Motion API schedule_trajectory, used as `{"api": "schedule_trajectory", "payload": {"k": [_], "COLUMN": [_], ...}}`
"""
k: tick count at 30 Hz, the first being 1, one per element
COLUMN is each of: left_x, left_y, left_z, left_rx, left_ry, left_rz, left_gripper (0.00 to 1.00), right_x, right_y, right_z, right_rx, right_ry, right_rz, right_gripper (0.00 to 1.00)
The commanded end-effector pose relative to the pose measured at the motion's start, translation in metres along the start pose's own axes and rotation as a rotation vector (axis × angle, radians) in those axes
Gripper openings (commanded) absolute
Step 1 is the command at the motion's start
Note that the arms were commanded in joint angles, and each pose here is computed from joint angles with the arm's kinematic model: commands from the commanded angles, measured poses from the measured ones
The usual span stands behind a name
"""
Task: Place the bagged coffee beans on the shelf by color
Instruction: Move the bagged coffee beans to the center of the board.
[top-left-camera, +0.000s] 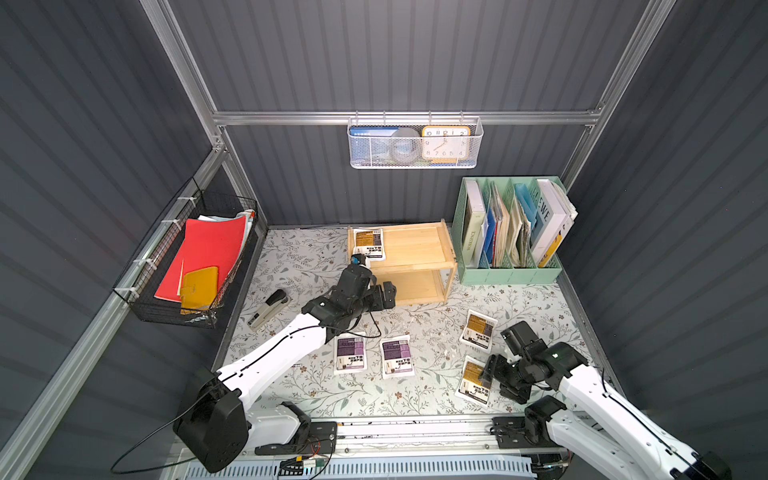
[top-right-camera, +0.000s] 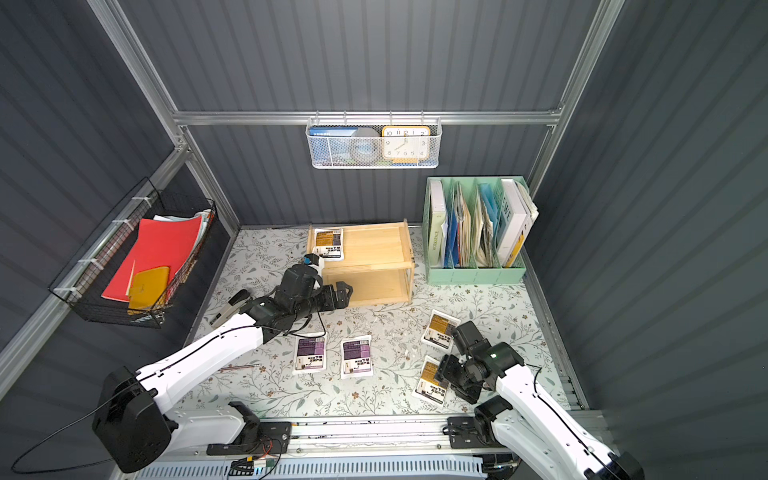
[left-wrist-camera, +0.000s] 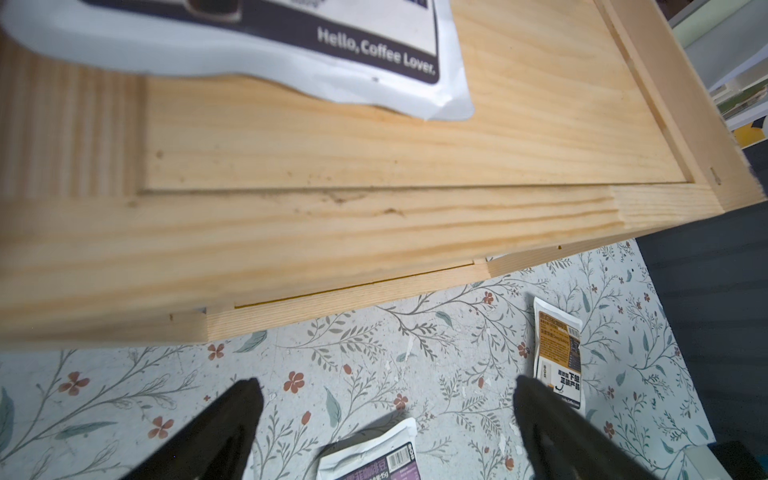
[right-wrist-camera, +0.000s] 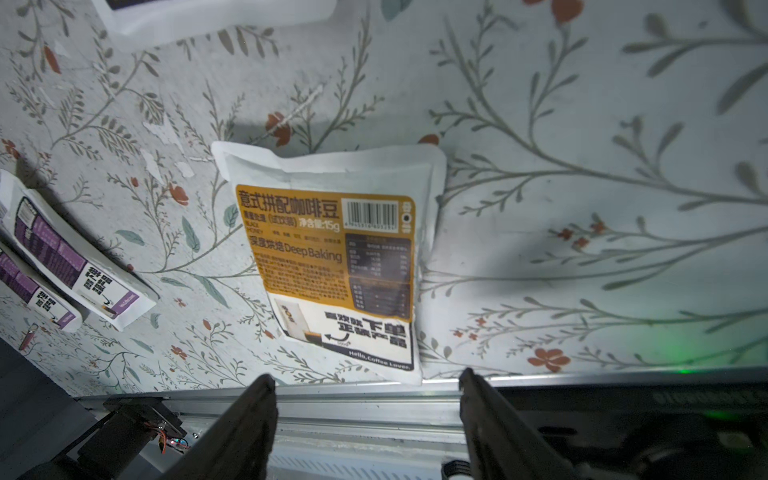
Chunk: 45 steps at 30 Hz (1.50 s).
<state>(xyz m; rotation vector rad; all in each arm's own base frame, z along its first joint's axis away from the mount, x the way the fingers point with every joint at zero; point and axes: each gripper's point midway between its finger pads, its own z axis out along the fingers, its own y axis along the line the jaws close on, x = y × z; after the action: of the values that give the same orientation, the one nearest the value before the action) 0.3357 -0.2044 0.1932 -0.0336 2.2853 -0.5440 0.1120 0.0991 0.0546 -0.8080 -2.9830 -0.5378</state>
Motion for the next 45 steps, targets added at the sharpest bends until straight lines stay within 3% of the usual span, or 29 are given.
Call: {"api": "schedule_trajectory", "payload": {"k": [1, 11, 18, 33, 45], "left_x": [-0.012, -0.006, 0.001, 0.026, 0.049], "left_y": [-0.008, -0.004, -0.001, 0.012, 0.016], "left_z": [-0.003, -0.005, -0.001, 0.007, 0.029], "left_rx": [0.018, 0.014, 0.011, -0.008, 0.003], "left_ry": [-0.028, -0.019, -0.004, 0.042, 0.099], "left_rz": [0.009, -0.005, -0.009, -0.022, -0.023], "left_gripper": [1.00, 1.00, 1.00, 1.00, 1.00], "right_x": [0.001, -0.004, -0.019, -0.061, -0.045], "right_y": [0.003, 0.008, 0.038, 0.185, 0.129], "right_z": [0.011, 0.033, 0.045, 0.062, 0.058], "right_rx": [-0.001, 0.005, -0.065, -0.259, -0.265], "right_ry": [0.025, 0.043, 0.021, -0.026, -0.081], "right_rz": [0.008, 0.000, -0.005, -0.101, -0.078], "right_gripper": [0.74, 0.74, 0.74, 0.74, 0.74]}}
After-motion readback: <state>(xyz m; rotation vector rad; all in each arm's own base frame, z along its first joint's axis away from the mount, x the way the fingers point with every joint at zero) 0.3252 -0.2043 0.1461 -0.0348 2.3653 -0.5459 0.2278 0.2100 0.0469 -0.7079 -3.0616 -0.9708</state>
